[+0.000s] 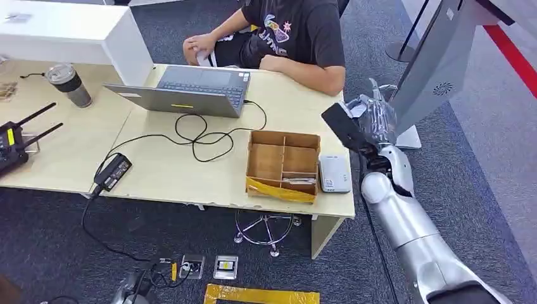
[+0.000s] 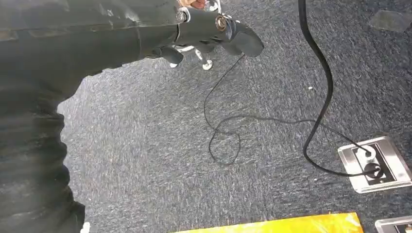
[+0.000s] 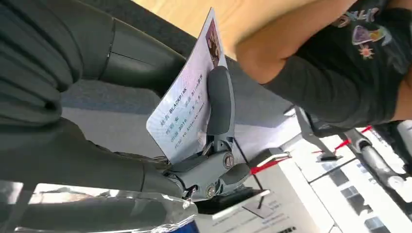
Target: Pass the card to the sensor for recognition and then transmit it.
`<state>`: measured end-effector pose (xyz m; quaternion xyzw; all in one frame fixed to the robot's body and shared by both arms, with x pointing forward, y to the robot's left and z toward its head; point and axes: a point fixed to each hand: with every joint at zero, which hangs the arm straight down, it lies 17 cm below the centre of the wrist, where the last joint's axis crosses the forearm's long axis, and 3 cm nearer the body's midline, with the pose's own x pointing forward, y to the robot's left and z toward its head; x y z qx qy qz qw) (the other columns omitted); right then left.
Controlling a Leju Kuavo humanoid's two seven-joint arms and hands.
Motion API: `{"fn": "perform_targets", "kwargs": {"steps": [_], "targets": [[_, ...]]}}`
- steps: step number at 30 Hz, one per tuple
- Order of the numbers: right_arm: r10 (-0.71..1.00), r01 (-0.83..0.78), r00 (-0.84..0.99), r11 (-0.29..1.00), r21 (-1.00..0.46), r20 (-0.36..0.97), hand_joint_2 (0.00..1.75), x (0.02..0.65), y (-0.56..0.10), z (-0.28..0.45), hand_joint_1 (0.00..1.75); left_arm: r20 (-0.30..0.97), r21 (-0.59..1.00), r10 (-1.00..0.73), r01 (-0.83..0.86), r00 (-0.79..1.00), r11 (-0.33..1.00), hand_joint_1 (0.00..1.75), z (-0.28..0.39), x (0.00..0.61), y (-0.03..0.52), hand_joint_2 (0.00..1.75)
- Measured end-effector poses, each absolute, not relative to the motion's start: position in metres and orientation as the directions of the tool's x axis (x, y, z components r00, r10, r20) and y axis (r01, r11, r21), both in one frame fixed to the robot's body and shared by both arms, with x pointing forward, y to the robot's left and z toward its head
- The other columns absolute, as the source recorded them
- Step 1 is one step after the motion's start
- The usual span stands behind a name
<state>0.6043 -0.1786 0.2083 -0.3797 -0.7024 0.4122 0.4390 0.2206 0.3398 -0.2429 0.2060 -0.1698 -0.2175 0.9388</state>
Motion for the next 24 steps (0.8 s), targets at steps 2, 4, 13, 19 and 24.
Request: {"fn": "perform_targets", "kwargs": {"steps": [2, 4, 13, 19, 24], "targets": [[0.901, 0.166, -0.303, 0.371, -0.914, 0.311, 1.75, 0.604, -0.189, 0.199, 1.75, 0.227, 0.46, -0.478, 0.339, 0.849, 0.821, 0.0, -0.243, 0.219, 0.34, 1.75], [0.906, 0.164, -0.279, 0.371, -0.914, 0.318, 1.75, 0.605, -0.198, 0.194, 1.75, 0.226, 0.46, -0.477, 0.339, 0.849, 0.821, 0.0, -0.244, 0.218, 0.34, 1.75], [0.914, 0.148, -0.227, 0.373, -0.916, 0.336, 1.75, 0.606, -0.221, 0.179, 1.75, 0.22, 0.463, -0.473, 0.336, 0.853, 0.82, 0.0, -0.245, 0.214, 0.344, 1.75], [0.92, 0.138, -0.207, 0.364, -0.921, 0.333, 1.75, 0.605, -0.23, 0.17, 1.75, 0.218, 0.463, -0.467, 0.33, 0.857, 0.823, 0.0, -0.245, 0.212, 0.345, 1.75], [0.922, 0.123, -0.203, 0.357, -0.926, 0.329, 1.75, 0.604, -0.232, 0.162, 1.75, 0.217, 0.464, -0.465, 0.329, 0.858, 0.823, 0.0, -0.246, 0.211, 0.345, 1.75]]}}
